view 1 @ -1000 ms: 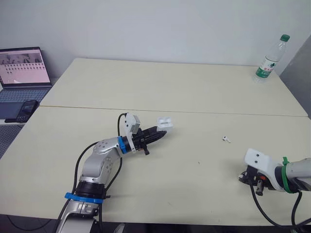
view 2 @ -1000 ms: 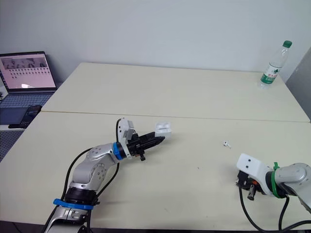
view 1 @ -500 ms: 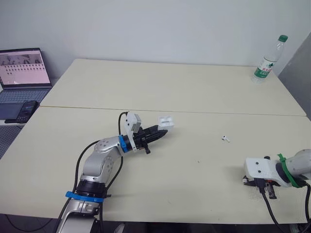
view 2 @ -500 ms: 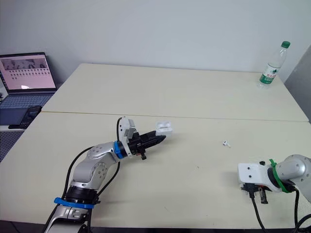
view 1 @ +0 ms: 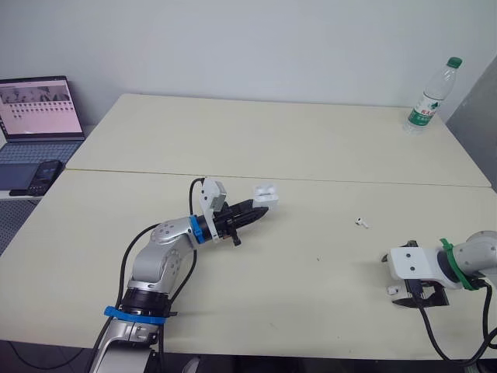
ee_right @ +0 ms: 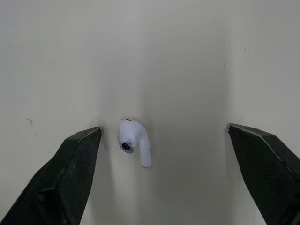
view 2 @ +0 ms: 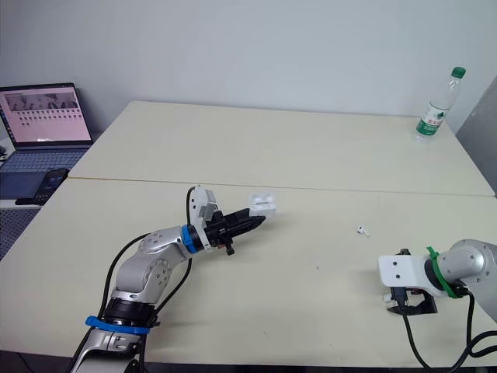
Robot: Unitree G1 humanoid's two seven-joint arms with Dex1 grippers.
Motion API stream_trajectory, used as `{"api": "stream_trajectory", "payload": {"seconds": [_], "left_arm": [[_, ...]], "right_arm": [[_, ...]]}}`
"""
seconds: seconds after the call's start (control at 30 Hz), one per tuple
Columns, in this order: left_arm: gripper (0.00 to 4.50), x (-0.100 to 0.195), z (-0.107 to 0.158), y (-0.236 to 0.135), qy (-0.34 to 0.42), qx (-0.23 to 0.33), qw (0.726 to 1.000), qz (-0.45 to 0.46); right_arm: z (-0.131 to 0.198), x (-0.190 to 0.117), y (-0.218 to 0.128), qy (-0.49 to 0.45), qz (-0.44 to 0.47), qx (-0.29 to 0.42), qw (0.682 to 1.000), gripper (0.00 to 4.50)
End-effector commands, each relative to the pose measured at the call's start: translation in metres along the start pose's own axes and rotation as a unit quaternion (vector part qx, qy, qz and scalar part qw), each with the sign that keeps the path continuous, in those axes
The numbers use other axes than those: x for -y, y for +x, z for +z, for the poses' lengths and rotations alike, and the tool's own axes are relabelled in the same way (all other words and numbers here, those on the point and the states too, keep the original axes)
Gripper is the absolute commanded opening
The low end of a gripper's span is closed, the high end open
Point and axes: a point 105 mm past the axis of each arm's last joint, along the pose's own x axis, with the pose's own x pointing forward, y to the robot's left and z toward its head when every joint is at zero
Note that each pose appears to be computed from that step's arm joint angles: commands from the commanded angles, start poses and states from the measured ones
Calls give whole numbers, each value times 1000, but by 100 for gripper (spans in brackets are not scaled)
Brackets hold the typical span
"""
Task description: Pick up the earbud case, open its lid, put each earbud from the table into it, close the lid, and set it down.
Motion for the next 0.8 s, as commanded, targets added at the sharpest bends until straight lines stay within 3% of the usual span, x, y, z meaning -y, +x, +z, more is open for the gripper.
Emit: {"api": "stream_trajectory", "payload": {"seconds": [0.03, 0.8], "left_arm": [[78, 5, 12, 4, 21, 13, 1000, -10], [78, 7, 12, 7, 24, 10, 1000, -16]], "right_arm": [[4, -2, -3, -3, 3, -4, 1000, 448], [9, 18, -13, -12, -39, -17, 999, 448]]}}
